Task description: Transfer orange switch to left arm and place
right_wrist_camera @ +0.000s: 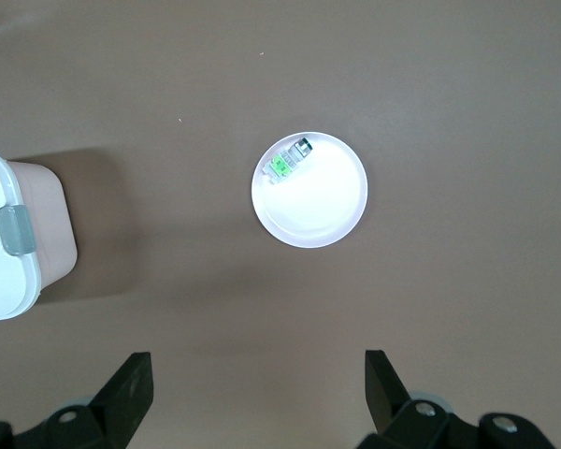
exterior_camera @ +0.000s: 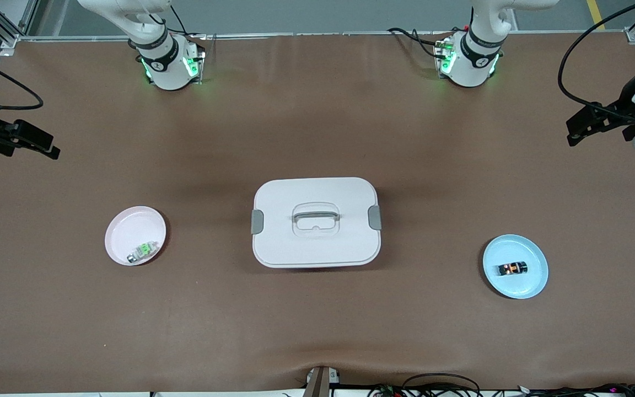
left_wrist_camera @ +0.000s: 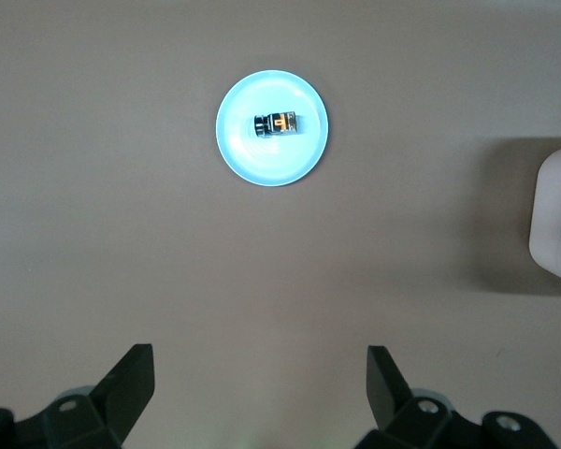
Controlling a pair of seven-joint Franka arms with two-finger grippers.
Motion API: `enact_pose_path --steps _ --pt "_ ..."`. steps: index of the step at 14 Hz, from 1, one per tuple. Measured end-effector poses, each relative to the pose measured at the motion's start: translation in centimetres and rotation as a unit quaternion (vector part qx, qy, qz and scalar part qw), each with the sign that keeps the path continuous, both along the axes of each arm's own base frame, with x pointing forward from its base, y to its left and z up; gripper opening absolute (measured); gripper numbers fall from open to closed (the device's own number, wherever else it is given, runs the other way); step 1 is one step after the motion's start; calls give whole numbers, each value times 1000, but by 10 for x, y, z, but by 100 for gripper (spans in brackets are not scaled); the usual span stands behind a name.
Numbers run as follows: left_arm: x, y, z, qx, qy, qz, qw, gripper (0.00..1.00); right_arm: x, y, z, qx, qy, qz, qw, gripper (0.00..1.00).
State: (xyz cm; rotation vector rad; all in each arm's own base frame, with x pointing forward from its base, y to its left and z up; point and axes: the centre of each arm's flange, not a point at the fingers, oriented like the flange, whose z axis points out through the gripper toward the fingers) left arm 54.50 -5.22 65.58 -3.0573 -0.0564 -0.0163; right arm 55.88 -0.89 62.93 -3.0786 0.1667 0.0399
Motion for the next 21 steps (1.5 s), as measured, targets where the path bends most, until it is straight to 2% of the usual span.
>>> enact_pose_path --steps 6,12,21 --pt "-13 -7 -5 0 10 -21 1000 100 0 0 0 0 0 0 1000 100" --pt "-28 -16 -1 6 8 -27 1000 100 0 3 0 -26 1 8 1000 100" --pt "-28 -17 -4 -1 11 -26 1000 100 0 4 0 -27 -1 9 1000 100"
